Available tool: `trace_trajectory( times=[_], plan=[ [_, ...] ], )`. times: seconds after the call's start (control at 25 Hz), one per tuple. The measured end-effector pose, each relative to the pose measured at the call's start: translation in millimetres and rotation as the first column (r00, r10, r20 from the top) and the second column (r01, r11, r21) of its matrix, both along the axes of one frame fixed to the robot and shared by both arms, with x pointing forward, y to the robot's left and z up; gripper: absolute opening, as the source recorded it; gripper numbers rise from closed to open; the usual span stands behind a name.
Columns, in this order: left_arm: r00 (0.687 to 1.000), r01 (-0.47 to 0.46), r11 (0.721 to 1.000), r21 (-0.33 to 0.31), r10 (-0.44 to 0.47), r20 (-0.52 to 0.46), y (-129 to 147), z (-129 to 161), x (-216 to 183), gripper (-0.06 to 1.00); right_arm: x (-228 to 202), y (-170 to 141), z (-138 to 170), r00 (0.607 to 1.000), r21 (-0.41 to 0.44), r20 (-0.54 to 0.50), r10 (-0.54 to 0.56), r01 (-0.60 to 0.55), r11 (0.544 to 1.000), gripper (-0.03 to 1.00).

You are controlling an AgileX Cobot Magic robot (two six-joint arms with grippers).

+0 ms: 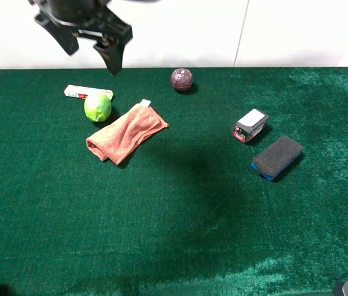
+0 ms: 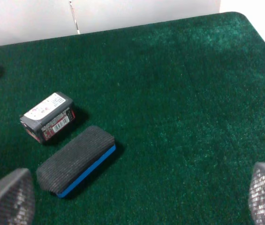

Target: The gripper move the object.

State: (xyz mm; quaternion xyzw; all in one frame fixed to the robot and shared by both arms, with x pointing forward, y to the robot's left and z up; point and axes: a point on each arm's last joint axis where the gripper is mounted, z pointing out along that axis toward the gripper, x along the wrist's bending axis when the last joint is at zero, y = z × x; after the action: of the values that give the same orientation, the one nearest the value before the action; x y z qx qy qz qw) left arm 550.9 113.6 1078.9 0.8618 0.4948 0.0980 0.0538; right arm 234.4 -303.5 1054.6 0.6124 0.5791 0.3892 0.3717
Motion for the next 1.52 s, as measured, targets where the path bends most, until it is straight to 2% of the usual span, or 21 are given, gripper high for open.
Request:
trace_trajectory(
  times=[0.4, 0.64, 0.88, 1.08, 1.52],
  plan=[
    [0.993, -0.011, 0.996, -0.083, 0.021, 0.12, 18.1, 51.5, -28.0, 0.81, 0.0, 0.0, 0.0, 1.0, 0.0, 0.0, 0.0, 0.0, 1.0, 0.7],
    [0.985, -0.013, 0.993, -0.119, 0.033, 0.168, 43.2, 73.1, -67.0, 0.81, 0.0, 0.0, 0.0, 1.0, 0.0, 0.0, 0.0, 0.0, 1.0, 0.7],
    [0.979, -0.023, 0.989, -0.146, 0.051, 0.196, 74.6, 78.4, -115.6, 0.82, 0.0, 0.0, 0.0, 1.0, 0.0, 0.0, 0.0, 0.0, 1.0, 0.7],
    [0.974, -0.022, 0.986, -0.164, 0.058, 0.219, 101.3, 72.0, -157.1, 0.96, 0.0, 0.0, 0.0, 1.0, 0.0, 0.0, 0.0, 0.0, 1.0, 0.7],
    [0.923, 0.02, 0.956, -0.293, 0.095, 0.374, 156.9, 65.4, -245.7, 0.99, 0.0, 0.0, 0.0, 1.0, 0.0, 0.0, 0.0, 0.0, 1.0, 0.7]
  ],
)
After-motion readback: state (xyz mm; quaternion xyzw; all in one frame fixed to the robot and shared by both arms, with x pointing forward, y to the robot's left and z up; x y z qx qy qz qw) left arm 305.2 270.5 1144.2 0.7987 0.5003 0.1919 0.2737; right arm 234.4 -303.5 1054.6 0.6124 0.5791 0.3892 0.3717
